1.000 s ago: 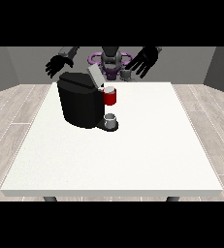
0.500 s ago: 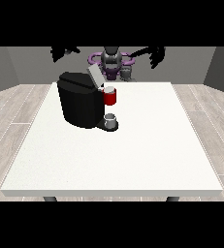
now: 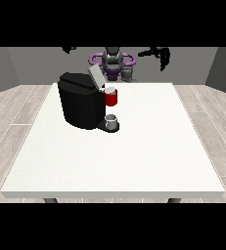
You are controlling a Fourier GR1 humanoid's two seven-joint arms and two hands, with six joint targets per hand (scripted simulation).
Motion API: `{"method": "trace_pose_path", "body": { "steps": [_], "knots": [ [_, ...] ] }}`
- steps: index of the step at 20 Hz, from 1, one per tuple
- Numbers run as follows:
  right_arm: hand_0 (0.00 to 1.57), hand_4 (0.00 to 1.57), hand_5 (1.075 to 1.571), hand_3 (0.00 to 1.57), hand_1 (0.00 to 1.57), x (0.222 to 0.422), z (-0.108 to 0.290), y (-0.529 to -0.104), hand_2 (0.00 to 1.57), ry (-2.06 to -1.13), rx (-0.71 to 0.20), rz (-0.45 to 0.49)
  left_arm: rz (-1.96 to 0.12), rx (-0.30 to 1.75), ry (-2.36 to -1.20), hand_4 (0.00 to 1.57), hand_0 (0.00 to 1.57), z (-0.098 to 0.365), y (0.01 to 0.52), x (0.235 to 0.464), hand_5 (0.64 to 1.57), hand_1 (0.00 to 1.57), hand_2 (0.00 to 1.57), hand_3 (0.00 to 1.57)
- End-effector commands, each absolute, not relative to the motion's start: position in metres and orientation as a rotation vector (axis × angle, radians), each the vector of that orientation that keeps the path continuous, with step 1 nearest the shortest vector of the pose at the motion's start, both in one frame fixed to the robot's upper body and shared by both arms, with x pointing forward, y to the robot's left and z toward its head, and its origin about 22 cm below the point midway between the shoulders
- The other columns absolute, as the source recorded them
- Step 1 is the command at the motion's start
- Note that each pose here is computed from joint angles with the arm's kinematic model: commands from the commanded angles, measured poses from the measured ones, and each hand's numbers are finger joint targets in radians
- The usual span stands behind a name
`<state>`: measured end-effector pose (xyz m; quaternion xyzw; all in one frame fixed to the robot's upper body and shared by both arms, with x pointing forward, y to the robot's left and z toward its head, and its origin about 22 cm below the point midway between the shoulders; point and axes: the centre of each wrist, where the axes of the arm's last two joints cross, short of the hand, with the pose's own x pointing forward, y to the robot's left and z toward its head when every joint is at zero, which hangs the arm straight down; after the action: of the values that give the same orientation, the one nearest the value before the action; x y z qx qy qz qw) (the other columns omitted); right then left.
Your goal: Insert the coffee pod into the coffee machine and close the lid
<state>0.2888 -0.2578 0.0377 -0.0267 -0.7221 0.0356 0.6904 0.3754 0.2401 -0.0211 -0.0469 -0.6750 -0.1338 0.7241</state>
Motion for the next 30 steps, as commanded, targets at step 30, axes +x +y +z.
{"method": "trace_pose_path", "body": {
  "steps": [30],
  "knots": [
    [0.00,0.00,1.571,0.00,0.00,0.363,0.048,-0.247,0.00,-1.688,0.002,0.238,-0.129,-0.099,-1.662,0.00,0.00,0.016,0.264,0.306,1.571,0.00,0.00,0.00]
  ]
}}
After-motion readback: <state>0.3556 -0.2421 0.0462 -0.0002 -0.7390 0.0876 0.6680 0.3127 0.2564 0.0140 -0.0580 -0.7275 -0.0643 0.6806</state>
